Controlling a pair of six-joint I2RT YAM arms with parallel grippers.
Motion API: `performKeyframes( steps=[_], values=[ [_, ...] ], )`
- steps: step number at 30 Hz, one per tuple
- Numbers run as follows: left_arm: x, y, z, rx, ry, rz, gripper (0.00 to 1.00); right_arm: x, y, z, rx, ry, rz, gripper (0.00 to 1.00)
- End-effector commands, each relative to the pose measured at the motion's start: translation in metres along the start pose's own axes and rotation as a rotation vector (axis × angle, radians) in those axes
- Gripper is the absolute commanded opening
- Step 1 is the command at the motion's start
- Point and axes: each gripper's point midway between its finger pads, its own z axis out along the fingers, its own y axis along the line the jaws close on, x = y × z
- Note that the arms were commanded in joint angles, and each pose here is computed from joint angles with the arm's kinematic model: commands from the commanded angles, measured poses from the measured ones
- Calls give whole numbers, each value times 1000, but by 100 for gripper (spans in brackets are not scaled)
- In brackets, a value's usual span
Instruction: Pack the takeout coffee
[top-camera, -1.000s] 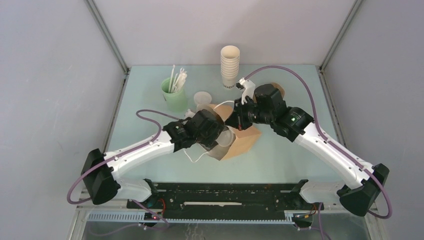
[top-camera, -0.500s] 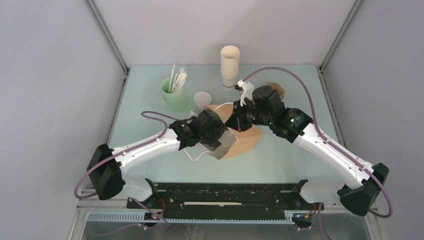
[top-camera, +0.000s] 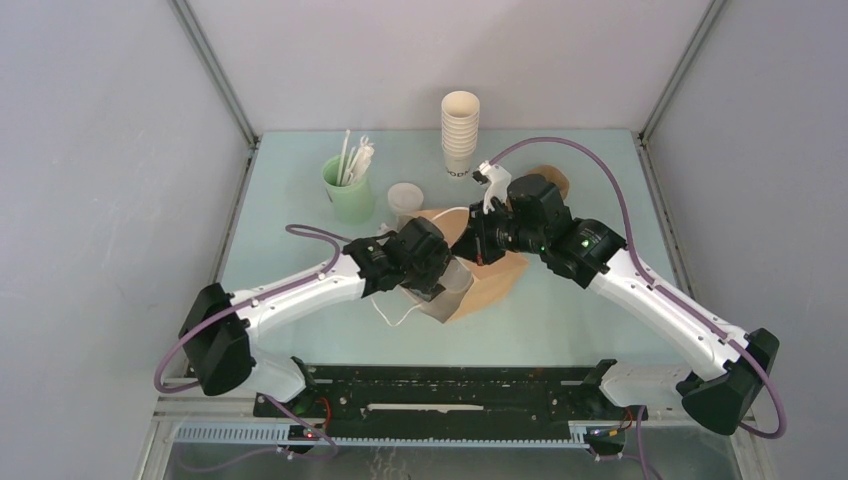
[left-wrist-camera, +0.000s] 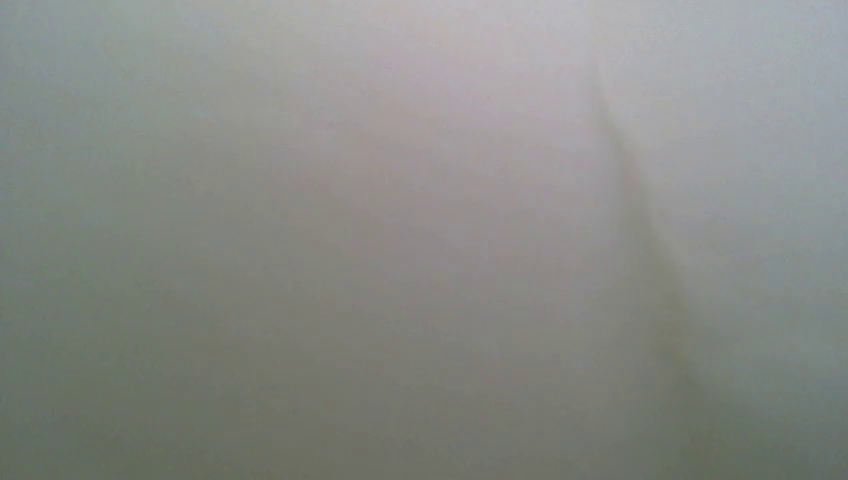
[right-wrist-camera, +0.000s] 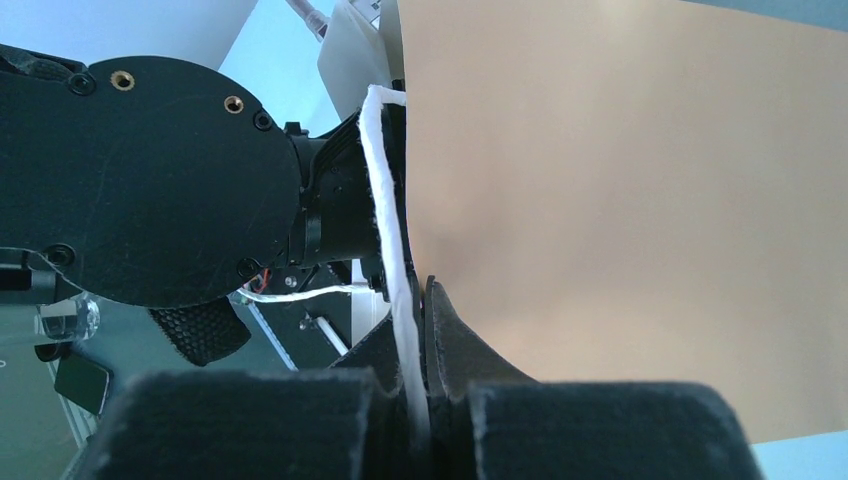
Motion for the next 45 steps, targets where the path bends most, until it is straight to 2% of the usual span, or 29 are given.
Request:
performKeyframes(
  steps=[1, 20, 34, 40, 45],
  values=[
    [-1, 8, 0, -58, -15, 5, 0, -12, 7, -6, -30, -48, 12, 0],
    [9, 15, 25, -102, 18, 8, 0, -12, 5, -10, -37, -44, 32, 0],
    [12, 3, 23, -64, 38, 36, 13, -15, 2, -9, -55, -43, 36, 0],
    [3, -11, 10, -25, 23, 64, 3, -13, 0, -13, -44, -40, 27, 0],
    [-12, -31, -27, 29, -8, 147, 0, -15, -9, -22, 5, -56, 49, 0]
  ],
)
